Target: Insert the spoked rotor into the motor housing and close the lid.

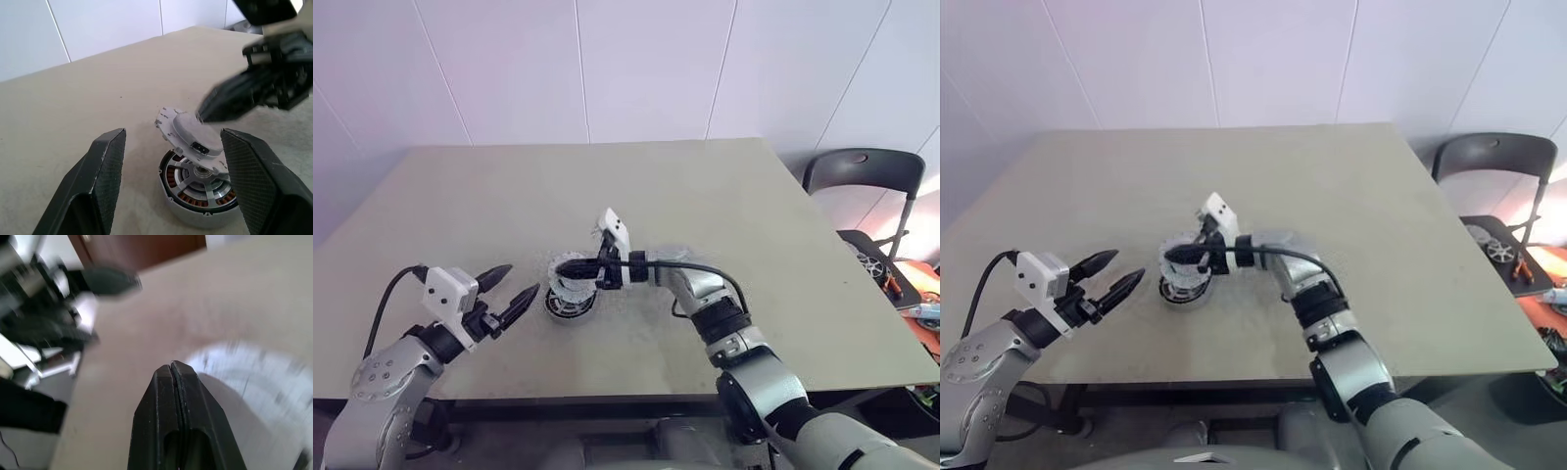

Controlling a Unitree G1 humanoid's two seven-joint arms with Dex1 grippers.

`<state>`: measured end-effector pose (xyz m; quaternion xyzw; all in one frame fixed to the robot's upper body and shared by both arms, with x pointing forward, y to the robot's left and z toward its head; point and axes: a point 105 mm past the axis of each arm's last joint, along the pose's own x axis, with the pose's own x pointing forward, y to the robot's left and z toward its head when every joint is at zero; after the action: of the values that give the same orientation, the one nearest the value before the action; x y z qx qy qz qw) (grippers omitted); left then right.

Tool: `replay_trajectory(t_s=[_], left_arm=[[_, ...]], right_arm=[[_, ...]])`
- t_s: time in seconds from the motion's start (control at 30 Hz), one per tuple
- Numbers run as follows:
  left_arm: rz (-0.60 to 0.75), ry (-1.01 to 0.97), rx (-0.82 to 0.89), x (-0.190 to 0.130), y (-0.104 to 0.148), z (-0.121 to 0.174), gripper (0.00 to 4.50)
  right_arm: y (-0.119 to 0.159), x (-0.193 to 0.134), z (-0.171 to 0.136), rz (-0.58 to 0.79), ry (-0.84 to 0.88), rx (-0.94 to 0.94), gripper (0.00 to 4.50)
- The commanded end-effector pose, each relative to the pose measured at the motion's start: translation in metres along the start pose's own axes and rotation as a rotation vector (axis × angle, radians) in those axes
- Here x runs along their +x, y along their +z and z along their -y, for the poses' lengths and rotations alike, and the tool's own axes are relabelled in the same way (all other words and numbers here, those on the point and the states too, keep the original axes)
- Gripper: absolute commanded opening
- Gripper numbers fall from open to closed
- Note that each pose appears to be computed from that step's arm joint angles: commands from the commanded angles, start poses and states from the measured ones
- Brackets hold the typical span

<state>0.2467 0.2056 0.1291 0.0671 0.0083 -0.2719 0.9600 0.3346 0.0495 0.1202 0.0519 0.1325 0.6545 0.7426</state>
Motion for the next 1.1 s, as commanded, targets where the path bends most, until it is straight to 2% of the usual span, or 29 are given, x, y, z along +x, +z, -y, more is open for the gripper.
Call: replay_trajectory(t_s=[0.03,0.1,0.33,0.43,0.67,0.77,1.0,1.1], left_arm=[[0.03,-0.002,0.036,0.0,0.01,0.001,3.26],[0.029,-0.003,0.035,-0.001,0.01,0.002,3.26],[0.022,-0.001,0.033,-0.004,0.008,0.003,3.26],[0.017,-0.001,0.034,-0.004,0.007,0.003,3.26],[0.007,-0.028,0.035,0.0,0.003,0.009,3.26],[0.003,-0.034,0.039,0.0,0.003,0.009,3.26],[0.004,-0.027,0.053,0.0,0.006,0.006,3.26],[0.016,-0.007,0.061,-0.003,0.011,0.001,3.26]], right_arm=[[0.012,0.002,0.015,0.039,-0.106,-0.045,0.19],[0.002,0.002,0.019,-0.019,-0.129,-0.072,0.58],[-0.026,0.005,0.026,-0.118,-0.195,-0.115,2.97],[-0.04,0.006,0.014,-0.162,-0.123,-0.079,3.95],[-0.043,0.007,0.011,-0.161,-0.137,-0.061,3.95],[-0.046,0.008,0.016,-0.173,-0.177,-0.101,3.95],[-0.052,0.013,0.005,-0.216,-0.128,-0.181,3.95],[-0.051,0.017,0.002,-0.207,-0.125,-0.207,3.47]])
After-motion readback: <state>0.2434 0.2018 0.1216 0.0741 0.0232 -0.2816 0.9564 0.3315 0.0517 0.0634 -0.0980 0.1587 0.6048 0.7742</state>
